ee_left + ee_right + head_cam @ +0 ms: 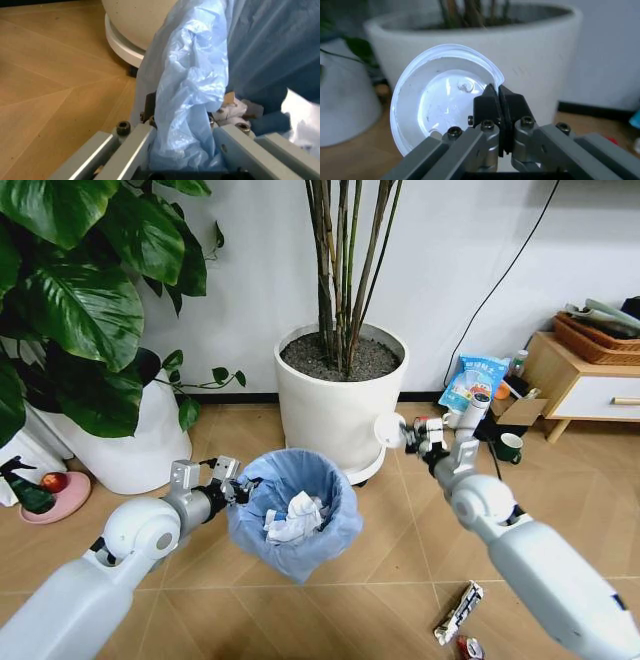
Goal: Pick up the trash bin and place the garbage on the floor into it.
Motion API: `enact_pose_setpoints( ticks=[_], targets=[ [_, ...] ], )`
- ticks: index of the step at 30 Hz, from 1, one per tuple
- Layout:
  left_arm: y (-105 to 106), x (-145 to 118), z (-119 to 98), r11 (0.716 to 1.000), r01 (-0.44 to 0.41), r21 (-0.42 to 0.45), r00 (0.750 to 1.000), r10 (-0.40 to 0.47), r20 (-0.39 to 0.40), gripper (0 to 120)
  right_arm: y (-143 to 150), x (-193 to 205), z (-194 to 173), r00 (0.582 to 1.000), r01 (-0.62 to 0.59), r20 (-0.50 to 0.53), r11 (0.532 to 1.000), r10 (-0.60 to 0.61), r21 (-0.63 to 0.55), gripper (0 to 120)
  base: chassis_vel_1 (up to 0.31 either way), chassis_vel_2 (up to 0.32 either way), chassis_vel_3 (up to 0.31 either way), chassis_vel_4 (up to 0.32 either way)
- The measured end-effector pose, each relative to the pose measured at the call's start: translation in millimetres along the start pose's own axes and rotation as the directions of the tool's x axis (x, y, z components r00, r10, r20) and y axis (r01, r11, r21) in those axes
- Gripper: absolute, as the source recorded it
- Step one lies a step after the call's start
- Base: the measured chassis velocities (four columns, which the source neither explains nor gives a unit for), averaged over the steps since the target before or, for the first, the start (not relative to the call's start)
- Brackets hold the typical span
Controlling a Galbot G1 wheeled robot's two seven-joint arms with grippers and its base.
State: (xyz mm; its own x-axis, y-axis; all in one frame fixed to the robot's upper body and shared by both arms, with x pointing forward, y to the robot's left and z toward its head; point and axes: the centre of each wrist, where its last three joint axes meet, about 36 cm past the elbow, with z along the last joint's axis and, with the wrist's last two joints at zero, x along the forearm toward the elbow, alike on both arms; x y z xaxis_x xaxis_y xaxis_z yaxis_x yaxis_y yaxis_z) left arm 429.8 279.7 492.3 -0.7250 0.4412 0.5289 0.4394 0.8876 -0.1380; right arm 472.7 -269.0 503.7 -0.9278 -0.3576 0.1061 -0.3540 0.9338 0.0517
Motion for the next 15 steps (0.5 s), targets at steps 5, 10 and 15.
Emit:
enact_pose_setpoints(
  ticks=[5, 10, 15],
  targets=[
    [0, -7, -1, 1.0, -0.019, 0.012, 1.0, 0.019, -0.011, 1, 35, 11, -33, 0.989, 0.136, 0.058, 0.991, -0.136, 0.006, 0, 0.0, 0.0, 0.0, 0.0],
    [-1, -15, -6, 0.999, -0.038, 0.019, 0.999, 0.038, -0.016, 1, 70, 18, -45, 0.961, 0.267, 0.066, 0.963, -0.268, 0.019, 0, 0.0, 0.0, 0.0, 0.0],
    [-1, -22, -10, 0.999, -0.049, 0.014, 0.999, 0.049, -0.02, 1, 102, 24, -37, 0.926, 0.376, 0.016, 0.926, -0.376, 0.023, 0, 0.0, 0.0, 0.0, 0.0]
  ],
)
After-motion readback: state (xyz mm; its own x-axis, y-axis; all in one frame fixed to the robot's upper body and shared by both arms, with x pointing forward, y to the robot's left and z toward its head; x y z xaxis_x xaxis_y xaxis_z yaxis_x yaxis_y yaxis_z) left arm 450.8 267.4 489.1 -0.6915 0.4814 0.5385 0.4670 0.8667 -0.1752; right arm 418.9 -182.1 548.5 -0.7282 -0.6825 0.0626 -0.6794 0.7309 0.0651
